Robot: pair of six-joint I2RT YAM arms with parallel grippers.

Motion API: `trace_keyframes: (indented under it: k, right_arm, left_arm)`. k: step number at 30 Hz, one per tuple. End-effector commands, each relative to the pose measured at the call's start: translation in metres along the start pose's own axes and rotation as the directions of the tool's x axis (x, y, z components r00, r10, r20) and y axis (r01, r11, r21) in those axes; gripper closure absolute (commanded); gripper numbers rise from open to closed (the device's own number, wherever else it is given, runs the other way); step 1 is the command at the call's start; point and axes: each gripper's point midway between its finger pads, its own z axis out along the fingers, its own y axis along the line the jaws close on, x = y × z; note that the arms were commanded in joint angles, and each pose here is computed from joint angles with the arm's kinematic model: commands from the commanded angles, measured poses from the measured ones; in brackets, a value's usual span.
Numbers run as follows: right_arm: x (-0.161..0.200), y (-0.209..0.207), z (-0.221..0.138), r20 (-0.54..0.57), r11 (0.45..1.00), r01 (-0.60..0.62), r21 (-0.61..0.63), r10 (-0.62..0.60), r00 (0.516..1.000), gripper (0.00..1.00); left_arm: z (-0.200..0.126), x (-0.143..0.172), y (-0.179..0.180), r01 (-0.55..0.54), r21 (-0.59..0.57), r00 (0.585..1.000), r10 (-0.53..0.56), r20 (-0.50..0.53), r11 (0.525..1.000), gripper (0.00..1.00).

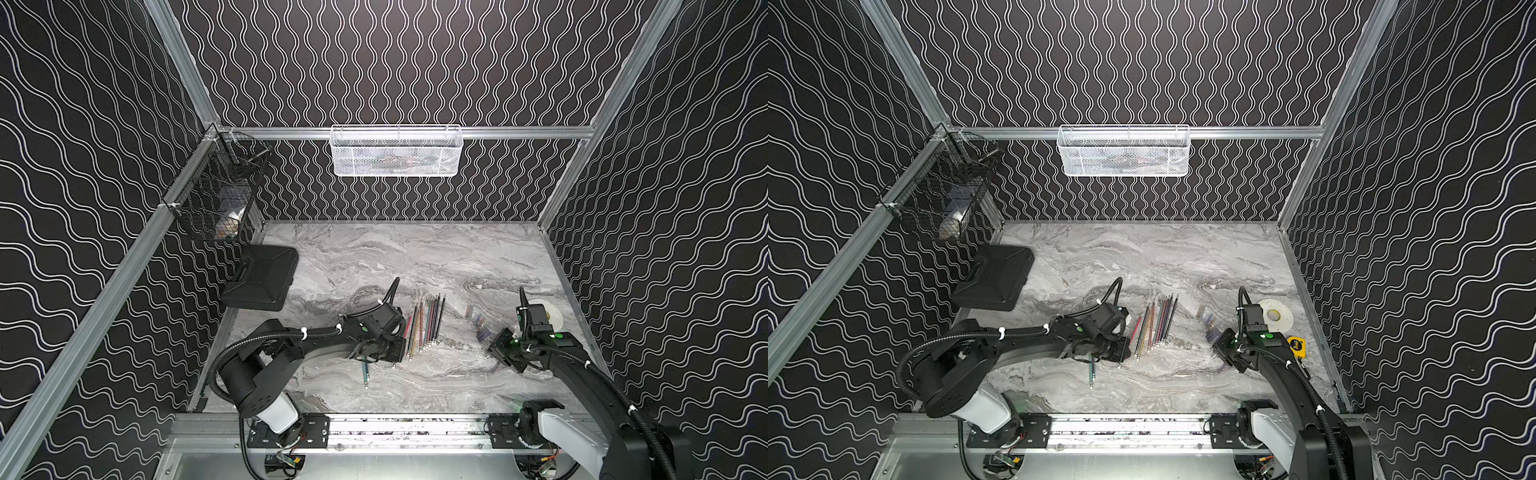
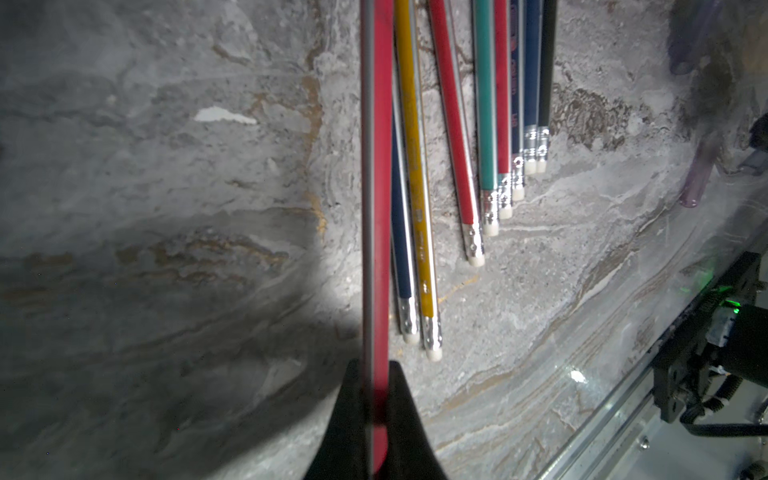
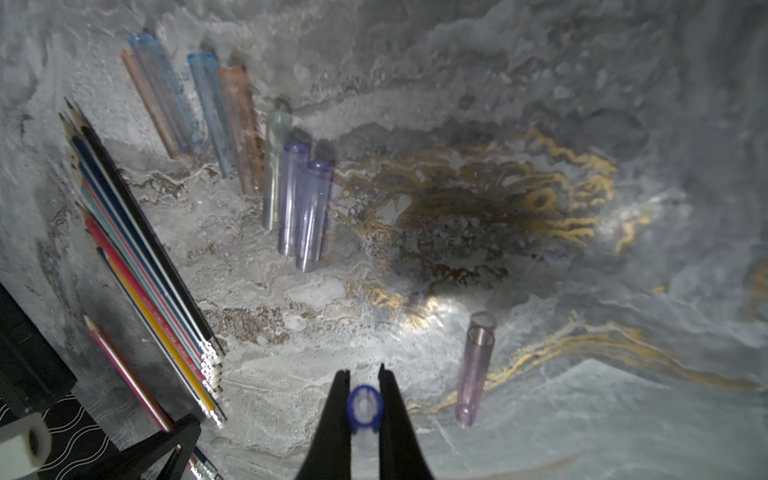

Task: Remove the protective cover of the pencils
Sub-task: Place the pencil at the center of the board.

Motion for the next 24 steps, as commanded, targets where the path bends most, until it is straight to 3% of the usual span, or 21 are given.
trace_keyframes:
  k: [1, 14, 19, 24]
  right_arm:
    - [-0.010, 0.005, 0.006, 0.028, 1.000, -0.010, -0.018, 0.010, 1.000, 1.00]
    - [-0.017, -0.001, 0.020, 0.026, 1.000, -0.029, -0.008, 0.029, 0.999, 1.00]
    - [-0.018, -0.002, 0.022, 0.026, 0.999, -0.035, -0.005, 0.035, 0.999, 0.99]
    - [-0.018, -0.002, 0.023, 0.022, 0.999, -0.034, -0.007, 0.034, 0.999, 0.96]
  left_arm:
    - [0.001, -0.013, -0.004, 0.017, 0.009, 0.999, -0.017, 0.045, 1.000, 1.00]
    - [0.008, -0.025, -0.002, 0.031, -0.023, 0.998, -0.030, 0.052, 0.999, 0.90]
    - [0.004, -0.028, -0.003, 0.038, -0.024, 0.997, -0.037, 0.061, 0.999, 0.72]
    - [-0.009, -0.031, -0.006, 0.026, -0.024, 0.997, -0.024, 0.078, 0.999, 0.70]
